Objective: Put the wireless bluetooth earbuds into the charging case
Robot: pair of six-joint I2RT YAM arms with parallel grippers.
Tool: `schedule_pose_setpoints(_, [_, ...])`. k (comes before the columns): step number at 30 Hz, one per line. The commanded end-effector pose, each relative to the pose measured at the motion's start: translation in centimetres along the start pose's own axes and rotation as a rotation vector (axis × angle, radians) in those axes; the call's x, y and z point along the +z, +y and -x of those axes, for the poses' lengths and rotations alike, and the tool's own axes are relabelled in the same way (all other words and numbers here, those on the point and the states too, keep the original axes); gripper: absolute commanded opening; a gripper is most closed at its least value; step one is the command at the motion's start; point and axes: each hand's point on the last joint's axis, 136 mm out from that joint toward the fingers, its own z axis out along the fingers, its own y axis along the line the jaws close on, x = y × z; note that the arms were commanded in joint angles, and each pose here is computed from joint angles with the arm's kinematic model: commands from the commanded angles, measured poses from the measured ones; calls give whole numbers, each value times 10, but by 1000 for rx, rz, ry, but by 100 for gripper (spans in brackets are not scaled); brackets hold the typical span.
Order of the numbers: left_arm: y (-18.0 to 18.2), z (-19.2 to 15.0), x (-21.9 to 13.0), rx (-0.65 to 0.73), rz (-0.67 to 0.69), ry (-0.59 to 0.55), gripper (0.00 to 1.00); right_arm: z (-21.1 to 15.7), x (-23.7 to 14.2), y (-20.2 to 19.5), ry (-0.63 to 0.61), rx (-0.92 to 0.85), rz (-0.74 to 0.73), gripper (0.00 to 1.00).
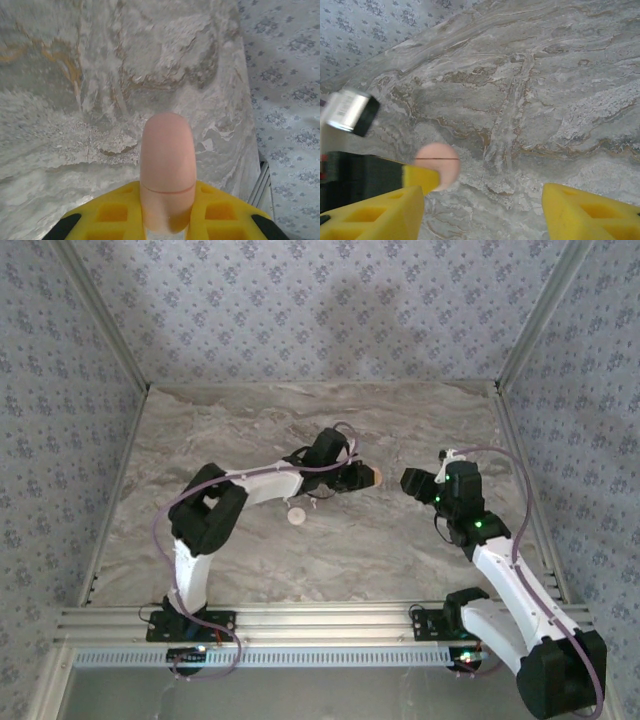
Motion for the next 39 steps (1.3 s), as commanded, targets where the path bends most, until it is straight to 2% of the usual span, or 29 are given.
schedule_pose_setpoints(1, [-7,-12,18,-116,-14,79,15,-2,-4,-9,-16,41,-33,65])
schedule_pose_setpoints(10, [19,-25,36,-158,88,152,18,-8,-6,-11,-12,70,-29,65])
schedule_pose_setpoints(18, [33,-33,30,-157,174,188,28,-12,-5,-12,2,87,-29,64])
schedule_pose_setpoints(23, [39,-32,19,-131,232,186,30,-12,-7,-11,3,90,-27,64])
schedule_pose_setpoints(31, [38,-21,-22,-40,348,134,40,-6,-12,-7,-9,94,-17,64])
schedule_pose_setpoints(39, [18,-12,-102,80,506,45,45,-4,-5,10,21,93,19,64])
